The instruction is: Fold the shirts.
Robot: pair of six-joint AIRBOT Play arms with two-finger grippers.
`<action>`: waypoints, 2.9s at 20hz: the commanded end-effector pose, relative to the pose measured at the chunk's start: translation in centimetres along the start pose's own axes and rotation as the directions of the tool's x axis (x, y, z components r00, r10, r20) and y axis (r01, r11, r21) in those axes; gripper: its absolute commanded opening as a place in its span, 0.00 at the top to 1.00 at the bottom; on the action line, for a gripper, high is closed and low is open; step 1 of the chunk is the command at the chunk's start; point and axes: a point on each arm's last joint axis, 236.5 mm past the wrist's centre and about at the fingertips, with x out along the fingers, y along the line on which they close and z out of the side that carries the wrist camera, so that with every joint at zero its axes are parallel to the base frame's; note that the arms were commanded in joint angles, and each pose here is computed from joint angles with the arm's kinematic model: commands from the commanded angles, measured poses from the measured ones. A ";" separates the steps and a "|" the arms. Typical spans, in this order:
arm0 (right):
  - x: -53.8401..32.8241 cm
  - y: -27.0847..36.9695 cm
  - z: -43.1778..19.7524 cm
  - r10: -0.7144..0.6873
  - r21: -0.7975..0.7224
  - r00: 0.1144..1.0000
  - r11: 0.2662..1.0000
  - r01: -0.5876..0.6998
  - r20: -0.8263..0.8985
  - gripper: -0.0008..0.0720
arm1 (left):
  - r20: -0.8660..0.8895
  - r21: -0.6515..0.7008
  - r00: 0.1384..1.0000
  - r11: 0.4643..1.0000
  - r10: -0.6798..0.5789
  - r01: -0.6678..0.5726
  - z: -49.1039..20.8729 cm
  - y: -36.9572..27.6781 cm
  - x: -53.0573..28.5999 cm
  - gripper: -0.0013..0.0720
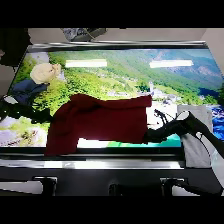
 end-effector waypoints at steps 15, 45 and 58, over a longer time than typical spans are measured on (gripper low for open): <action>-47.9 16.7 6.9 -0.343 0.021 0.103 0.339 0.941 0.934 0.92 | 0.870 0.451 0.286 0.883 -0.402 -0.133 2.7 -26.2 -44.4 0.94; -17.7 -1.4 27.2 -0.462 -0.231 0.738 0.748 0.622 0.492 0.92 | 0.428 0.172 0.904 0.981 0.010 -0.092 14.5 -8.2 -6.1 0.94; -20.7 -1.6 30.3 -0.474 -0.233 0.620 0.645 0.728 0.626 0.92 | 0.532 0.171 0.847 0.981 -0.013 -0.092 18.4 -8.8 -6.8 0.94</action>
